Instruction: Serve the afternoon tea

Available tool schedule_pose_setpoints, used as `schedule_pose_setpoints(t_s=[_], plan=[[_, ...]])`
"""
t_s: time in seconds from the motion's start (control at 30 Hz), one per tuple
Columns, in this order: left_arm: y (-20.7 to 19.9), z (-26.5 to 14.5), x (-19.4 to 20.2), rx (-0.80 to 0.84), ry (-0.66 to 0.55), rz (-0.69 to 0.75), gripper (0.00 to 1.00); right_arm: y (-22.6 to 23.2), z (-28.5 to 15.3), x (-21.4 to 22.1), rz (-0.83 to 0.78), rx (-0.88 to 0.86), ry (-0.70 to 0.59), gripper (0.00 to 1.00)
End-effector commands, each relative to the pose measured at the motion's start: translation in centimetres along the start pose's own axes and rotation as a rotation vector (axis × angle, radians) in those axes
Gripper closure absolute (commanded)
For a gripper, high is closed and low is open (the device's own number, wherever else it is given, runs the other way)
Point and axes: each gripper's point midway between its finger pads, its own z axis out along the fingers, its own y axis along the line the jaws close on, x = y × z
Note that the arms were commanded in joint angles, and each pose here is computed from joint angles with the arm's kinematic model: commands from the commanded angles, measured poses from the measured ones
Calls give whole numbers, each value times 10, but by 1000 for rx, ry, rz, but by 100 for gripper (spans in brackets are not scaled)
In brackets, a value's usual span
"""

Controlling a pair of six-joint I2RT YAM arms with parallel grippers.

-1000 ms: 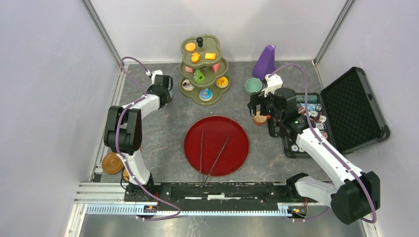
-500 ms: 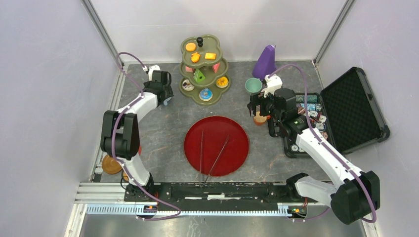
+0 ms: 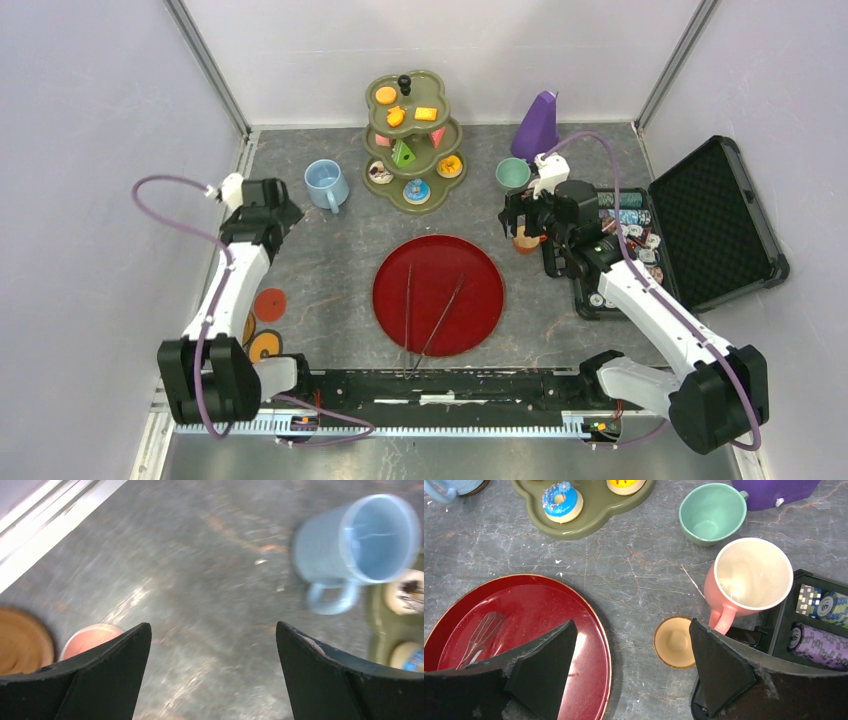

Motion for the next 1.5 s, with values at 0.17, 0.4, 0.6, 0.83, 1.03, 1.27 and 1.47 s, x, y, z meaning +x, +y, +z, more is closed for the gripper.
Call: schedule_pose_setpoints(t_s=[0.17, 0.4, 0.6, 0.83, 1.03, 1.27, 1.47], plan=[[105, -19, 50, -289, 111, -312, 0, 12, 7, -3, 9, -67, -19, 10], [136, -8, 78, -453, 192, -445, 0, 13, 9, 1, 9, -73, 0, 10], [161, -4, 104, -556, 225, -579, 0, 12, 10, 3, 8, -65, 9, 10], [158, 22, 112, -474, 208, -656, 0, 13, 13, 7, 9, -71, 28, 10], [146, 43, 124, -440, 296, -646, 0, 13, 14, 9, 11, -72, 29, 10], [110, 61, 151, -346, 476, -604, 13, 15, 16, 12, 16, -82, 36, 10], [62, 59, 165, -296, 470, -425, 11, 13, 16, 13, 14, -74, 41, 10]])
